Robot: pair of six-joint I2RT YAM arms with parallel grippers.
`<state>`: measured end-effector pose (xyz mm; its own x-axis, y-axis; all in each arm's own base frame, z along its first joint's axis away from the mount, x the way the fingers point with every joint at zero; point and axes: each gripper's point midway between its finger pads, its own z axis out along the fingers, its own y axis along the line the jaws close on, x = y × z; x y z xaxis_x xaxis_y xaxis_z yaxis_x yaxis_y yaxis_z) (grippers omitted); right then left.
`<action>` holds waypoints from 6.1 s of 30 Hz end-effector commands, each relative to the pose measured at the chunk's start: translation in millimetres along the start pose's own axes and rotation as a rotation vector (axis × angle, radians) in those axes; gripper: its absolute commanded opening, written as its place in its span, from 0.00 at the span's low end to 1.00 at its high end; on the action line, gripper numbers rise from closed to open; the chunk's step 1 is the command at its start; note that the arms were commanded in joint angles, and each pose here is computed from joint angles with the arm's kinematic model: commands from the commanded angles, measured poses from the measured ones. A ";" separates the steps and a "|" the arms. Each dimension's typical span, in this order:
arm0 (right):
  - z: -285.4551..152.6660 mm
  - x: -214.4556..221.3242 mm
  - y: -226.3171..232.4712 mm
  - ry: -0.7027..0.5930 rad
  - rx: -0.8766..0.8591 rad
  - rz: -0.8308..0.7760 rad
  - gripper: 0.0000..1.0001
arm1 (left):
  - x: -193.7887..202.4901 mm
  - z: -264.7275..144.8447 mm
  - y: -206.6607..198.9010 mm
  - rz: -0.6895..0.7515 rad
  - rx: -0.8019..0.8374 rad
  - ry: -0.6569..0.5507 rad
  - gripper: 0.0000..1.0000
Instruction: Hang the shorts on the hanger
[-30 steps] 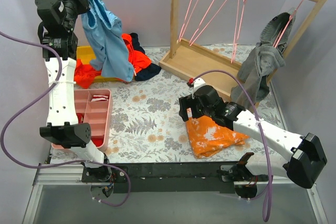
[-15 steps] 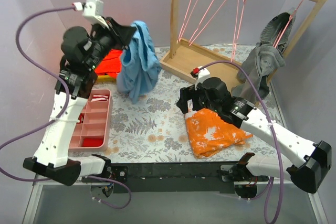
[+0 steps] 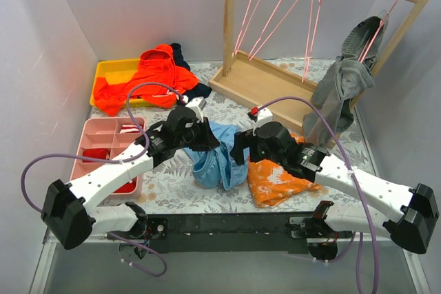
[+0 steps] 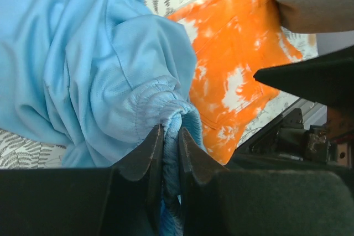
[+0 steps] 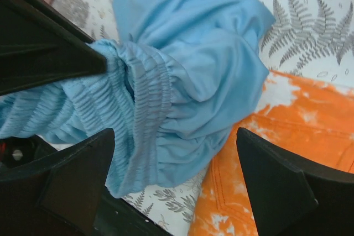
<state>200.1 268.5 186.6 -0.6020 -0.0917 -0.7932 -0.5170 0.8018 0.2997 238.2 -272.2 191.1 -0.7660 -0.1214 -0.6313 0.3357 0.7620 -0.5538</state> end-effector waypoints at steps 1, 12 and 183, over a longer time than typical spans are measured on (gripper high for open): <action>13.5 26.6 -14.3 0.027 0.116 0.008 0.98 | -13.7 2.7 -11.4 -0.069 0.022 -0.030 0.00; 18.1 72.1 7.5 0.131 0.148 0.012 0.96 | -5.5 7.3 -6.3 -0.069 0.004 0.007 0.00; -106.6 -310.4 -204.1 -0.407 0.779 0.011 0.10 | -47.8 -74.4 23.2 0.019 -0.090 -0.149 0.81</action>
<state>433.2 77.1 391.0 -0.3672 -0.0105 -0.9301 0.1138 0.9919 -0.0562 238.0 -198.1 231.8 -0.6991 -0.1885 -0.6898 0.2567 0.8342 -0.4881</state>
